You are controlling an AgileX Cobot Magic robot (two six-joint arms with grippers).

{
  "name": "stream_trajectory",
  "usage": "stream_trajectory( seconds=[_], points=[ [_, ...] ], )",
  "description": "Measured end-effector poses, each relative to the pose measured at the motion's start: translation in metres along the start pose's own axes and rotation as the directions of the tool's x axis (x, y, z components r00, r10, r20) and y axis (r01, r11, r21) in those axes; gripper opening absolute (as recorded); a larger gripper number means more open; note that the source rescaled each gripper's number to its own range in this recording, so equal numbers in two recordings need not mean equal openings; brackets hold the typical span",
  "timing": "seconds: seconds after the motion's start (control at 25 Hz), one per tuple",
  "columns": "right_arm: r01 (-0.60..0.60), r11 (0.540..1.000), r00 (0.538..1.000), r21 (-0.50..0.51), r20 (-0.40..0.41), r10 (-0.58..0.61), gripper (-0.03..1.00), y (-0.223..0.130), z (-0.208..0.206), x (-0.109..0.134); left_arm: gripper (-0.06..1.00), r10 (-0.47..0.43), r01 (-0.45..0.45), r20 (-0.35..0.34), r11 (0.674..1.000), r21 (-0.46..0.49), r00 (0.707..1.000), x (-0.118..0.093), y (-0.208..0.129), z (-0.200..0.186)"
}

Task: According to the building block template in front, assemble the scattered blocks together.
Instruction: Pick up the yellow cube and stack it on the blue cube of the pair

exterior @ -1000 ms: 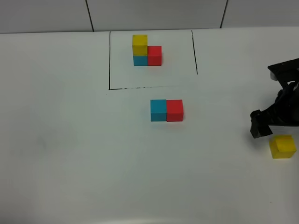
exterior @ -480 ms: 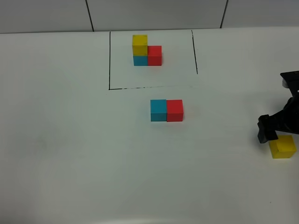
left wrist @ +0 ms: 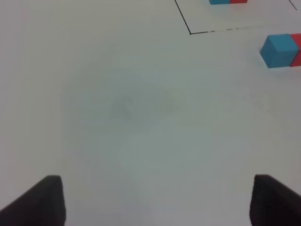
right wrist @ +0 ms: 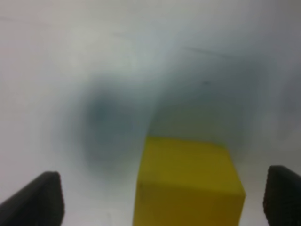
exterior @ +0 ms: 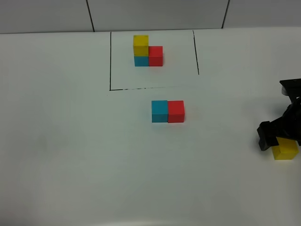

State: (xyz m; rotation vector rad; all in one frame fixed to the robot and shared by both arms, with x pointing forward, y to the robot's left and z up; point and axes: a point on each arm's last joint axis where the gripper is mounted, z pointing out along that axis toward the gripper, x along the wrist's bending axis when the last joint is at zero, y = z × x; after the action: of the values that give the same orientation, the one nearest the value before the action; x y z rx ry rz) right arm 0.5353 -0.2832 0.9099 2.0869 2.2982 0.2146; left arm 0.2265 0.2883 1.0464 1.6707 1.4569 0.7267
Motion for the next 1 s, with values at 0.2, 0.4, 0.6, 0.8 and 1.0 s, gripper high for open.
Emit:
stream_trajectory(
  seconds=[0.2,0.4,0.6,0.8,1.0],
  points=[
    [-0.017,1.000,1.000,0.007,-0.002,0.017,0.73,-0.0001,0.0030,-0.0036,0.76,0.000,0.000,0.000,1.000,0.000,1.000,0.0000,0.0000,0.0000],
    [-0.048,0.999,0.999,0.007,0.000,0.048,0.73,-0.0003,0.0028,-0.0060,0.76,0.000,0.000,0.000,1.000,0.000,1.000,0.0000,0.0000,0.0000],
    [-0.076,0.997,0.997,0.009,0.002,0.076,0.73,-0.0005,0.0028,-0.0061,0.76,0.000,0.000,0.000,1.000,0.000,1.000,0.0000,0.0000,0.0000],
    [-0.086,0.996,0.996,0.028,0.000,0.086,0.73,-0.0022,0.0028,-0.0058,0.76,0.000,0.000,0.000,1.000,0.000,1.000,0.0000,0.0000,0.0000],
    [-0.099,0.995,0.995,0.035,0.001,0.099,0.63,-0.0029,0.0028,-0.0058,0.76,0.000,0.000,0.000,1.000,0.000,1.000,0.0000,0.0000,0.0000]
  ],
)
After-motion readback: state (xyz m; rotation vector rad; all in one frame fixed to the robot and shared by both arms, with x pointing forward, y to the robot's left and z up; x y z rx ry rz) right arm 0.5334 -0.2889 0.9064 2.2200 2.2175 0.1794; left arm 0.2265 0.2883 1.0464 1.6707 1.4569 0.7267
